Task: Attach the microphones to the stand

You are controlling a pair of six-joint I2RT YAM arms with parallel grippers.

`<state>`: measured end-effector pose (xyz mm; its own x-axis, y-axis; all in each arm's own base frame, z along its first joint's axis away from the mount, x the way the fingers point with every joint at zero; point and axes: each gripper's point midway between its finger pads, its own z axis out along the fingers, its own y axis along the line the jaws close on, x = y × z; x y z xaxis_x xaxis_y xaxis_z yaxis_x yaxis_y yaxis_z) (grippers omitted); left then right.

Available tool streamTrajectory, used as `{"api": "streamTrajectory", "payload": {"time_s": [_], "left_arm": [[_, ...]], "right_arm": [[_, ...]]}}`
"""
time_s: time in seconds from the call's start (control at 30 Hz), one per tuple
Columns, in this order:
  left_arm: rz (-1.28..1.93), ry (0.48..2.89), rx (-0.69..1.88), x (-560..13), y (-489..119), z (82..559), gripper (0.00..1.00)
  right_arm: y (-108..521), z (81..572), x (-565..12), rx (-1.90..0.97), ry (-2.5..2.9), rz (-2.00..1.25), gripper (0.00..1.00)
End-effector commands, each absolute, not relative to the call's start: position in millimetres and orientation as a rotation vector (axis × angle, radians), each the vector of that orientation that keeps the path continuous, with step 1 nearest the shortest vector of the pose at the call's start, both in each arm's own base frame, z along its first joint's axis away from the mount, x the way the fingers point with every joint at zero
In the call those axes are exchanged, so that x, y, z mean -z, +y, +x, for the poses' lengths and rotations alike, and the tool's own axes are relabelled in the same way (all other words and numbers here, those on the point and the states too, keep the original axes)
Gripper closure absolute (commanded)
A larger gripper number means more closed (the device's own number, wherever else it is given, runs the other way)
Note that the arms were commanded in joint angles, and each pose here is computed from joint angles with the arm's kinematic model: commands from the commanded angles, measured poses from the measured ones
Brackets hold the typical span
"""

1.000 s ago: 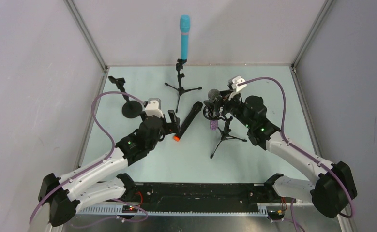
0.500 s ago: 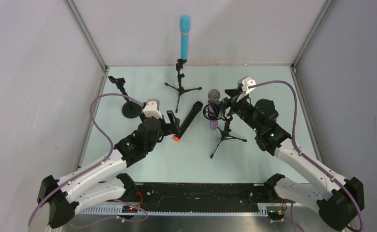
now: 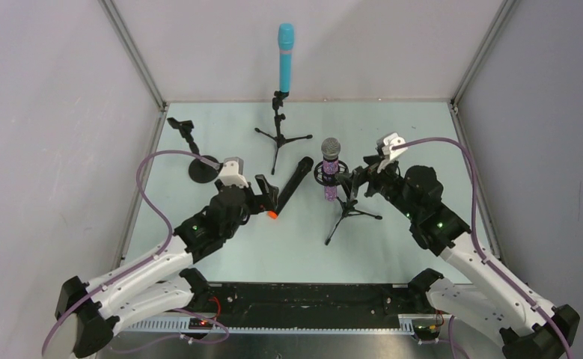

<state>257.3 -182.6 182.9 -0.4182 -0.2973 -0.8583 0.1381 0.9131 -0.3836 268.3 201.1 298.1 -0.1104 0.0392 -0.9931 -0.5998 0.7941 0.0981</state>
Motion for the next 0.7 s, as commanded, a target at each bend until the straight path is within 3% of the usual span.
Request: {"api": "streamTrajectory", "payload": {"time_s": [0.0,0.27,0.67], "left_arm": [[-0.176,1.927,0.561,-186.7,-186.8,255.5,0.02],[-0.196,1.947,0.598,-181.1,-190.4,252.0,0.02],[-0.22,1.948,0.613,-177.4,-188.6,249.2,0.02]], "right_arm": [[188.1,255.2,-265.7,-0.531,1.704,-0.475,0.01],[186.3,243.1,-224.8,-0.546,1.798,-0.503,0.01],[203.6,269.6,-198.8,-0.526,1.835,-0.523,0.03]]}}
